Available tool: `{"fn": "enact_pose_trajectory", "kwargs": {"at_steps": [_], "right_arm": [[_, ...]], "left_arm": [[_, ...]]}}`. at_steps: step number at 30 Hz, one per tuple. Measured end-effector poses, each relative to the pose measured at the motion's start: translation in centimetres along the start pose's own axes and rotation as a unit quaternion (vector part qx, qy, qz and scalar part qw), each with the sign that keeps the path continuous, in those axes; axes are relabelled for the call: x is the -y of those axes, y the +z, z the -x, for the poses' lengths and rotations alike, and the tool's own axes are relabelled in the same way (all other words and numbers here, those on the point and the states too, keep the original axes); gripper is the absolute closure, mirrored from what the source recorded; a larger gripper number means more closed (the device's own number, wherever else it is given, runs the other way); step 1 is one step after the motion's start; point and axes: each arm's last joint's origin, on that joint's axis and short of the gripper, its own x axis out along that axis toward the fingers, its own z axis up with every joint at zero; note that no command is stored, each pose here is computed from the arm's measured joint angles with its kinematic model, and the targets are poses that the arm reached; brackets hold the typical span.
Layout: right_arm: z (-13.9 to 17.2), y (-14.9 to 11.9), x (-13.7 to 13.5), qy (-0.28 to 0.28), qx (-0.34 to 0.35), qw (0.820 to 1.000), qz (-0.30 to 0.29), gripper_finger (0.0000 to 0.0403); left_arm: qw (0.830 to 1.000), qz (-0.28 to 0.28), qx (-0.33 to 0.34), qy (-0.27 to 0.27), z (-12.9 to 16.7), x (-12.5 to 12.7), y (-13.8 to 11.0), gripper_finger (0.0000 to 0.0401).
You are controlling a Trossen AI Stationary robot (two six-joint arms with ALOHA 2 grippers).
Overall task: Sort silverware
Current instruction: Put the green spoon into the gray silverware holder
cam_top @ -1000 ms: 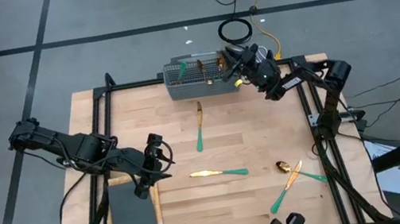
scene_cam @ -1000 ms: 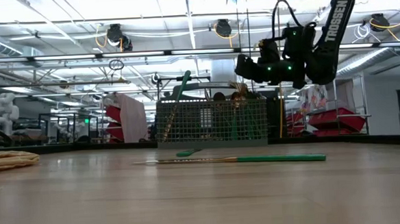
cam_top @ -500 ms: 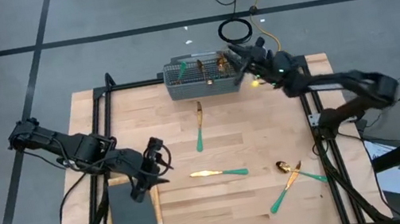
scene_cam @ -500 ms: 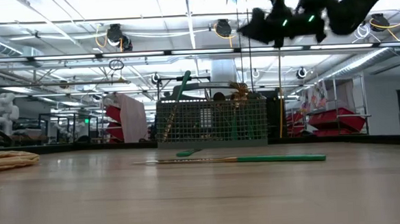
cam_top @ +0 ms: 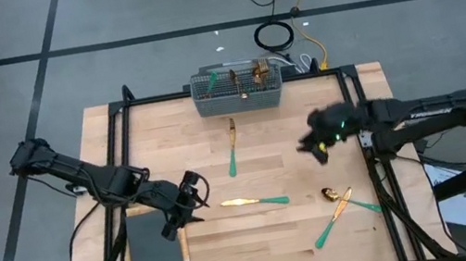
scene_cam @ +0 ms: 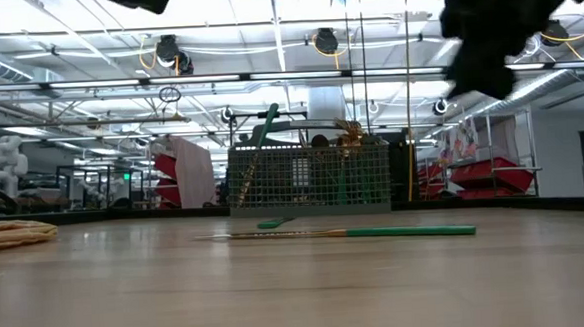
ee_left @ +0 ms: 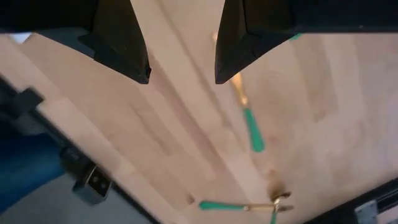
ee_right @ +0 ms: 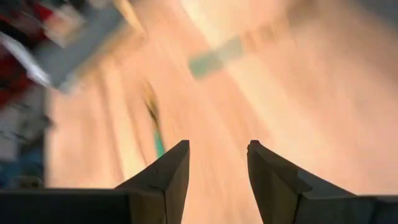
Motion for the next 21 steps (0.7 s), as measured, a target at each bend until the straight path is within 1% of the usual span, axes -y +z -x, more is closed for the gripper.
{"fn": "enact_pose_trajectory", "kwargs": {"at_steps": [4, 7, 9, 13, 16, 18, 21], "right_arm": [[-1.1, -3.1, -1.6, -0.051, -0.086, 0.994, -0.041, 0.0254], [-2.1, -4.7, -2.7, -0.076, -0.124, 0.987, -0.072, 0.0254], [-2.9, -5.8, -3.3, -0.095, -0.15, 0.98, -0.091, 0.0254], [-4.4, -8.2, -3.8, -0.151, -0.211, 0.962, -0.089, 0.0254], [-5.1, -9.3, -3.9, -0.176, -0.237, 0.953, -0.075, 0.0254], [-5.3, -9.6, -4.0, -0.18, -0.244, 0.95, -0.074, 0.0254], [-5.3, -9.8, -4.2, -0.17, -0.258, 0.948, -0.081, 0.0254]], "left_arm": [[1.0, 0.025, 0.001, -0.004, -0.4, 0.2, -0.5, 0.0212], [0.999, 0.049, 0.005, -0.008, -0.4, 0.3, -0.4, 0.0212], [0.998, 0.052, 0.015, -0.014, -0.4, 0.6, -0.2, 0.0212], [0.998, 0.044, 0.033, -0.022, -0.4, 1.2, 0.2, 0.0212], [0.998, 0.038, 0.039, -0.024, -0.4, 1.4, 0.4, 0.0212], [0.998, 0.037, 0.042, -0.022, -0.4, 1.4, 0.4, 0.0212], [0.998, 0.038, 0.041, -0.021, -0.4, 1.4, 0.4, 0.0212]]}}
